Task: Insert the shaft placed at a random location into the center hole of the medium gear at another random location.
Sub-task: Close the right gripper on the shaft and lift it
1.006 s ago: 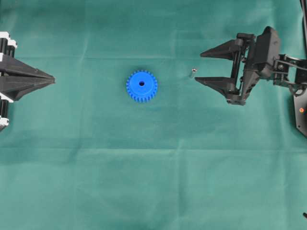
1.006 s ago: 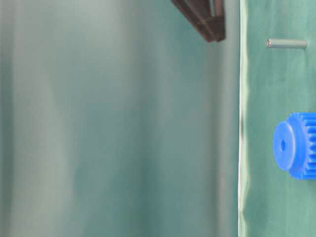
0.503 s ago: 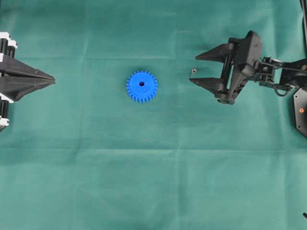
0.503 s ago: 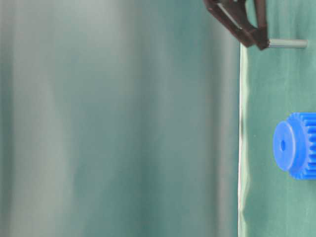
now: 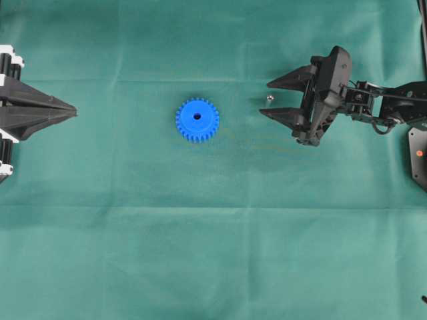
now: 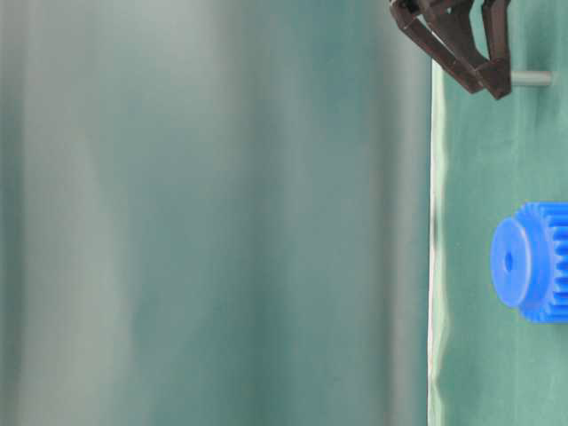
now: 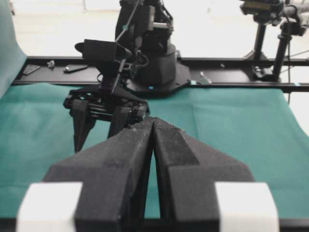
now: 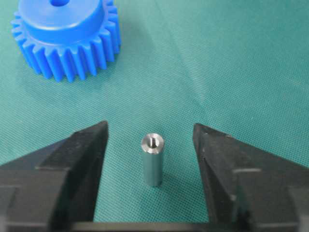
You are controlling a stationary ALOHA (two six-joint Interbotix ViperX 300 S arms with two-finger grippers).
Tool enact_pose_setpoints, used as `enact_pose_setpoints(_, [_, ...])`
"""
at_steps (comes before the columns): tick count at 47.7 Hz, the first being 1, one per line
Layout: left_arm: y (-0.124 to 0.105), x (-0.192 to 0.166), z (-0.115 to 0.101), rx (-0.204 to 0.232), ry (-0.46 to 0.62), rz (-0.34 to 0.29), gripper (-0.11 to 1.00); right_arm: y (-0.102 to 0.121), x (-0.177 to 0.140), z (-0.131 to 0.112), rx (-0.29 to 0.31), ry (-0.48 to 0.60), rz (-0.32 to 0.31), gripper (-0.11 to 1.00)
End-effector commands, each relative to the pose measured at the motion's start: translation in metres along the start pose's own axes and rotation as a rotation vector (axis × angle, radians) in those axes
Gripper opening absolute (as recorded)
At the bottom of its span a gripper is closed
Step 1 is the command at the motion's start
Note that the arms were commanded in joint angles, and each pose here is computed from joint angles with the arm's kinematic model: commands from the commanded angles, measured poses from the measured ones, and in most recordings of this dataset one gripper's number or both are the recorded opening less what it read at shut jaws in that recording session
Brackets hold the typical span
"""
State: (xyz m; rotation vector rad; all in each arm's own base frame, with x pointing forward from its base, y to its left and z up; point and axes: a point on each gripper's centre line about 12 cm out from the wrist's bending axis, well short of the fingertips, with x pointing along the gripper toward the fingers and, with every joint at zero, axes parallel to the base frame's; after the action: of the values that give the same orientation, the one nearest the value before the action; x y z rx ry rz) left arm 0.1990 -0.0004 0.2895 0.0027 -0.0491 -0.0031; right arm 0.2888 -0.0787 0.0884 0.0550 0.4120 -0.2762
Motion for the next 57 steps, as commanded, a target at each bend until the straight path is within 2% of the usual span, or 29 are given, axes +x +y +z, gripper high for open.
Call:
enact_pose_setpoints(1, [0.000,0.002,0.007,0.000,-0.018,0.001,0.00,-0.002,0.000,0.007,0.015,-0.032,-0.006,0.60])
enact_pose_setpoints(8, [0.000,0.002,0.007,0.000,-0.018,0.001,0.00,0.000,0.000,0.006,0.010,-0.031,0.001,0.22])
enact_pose_setpoints(11, [0.001,0.002,0.008,0.000,-0.020,0.003,0.00,0.000,0.000,0.007,0.007,-0.034,0.003,0.13])
enact_pose_setpoints(25, [0.001,0.002,0.007,0.000,-0.012,0.003,0.00,0.000,-0.001,0.009,0.009,-0.038,0.002,0.13])
enact_pose_setpoints(46, [0.000,0.003,0.007,0.000,-0.012,0.001,0.00,0.002,-0.028,0.066,-0.002,-0.081,0.012,0.13])
enact_pose_setpoints(57, [0.000,0.004,0.006,0.000,-0.009,0.001,0.00,0.002,-0.032,0.069,-0.005,-0.066,0.013,0.13])
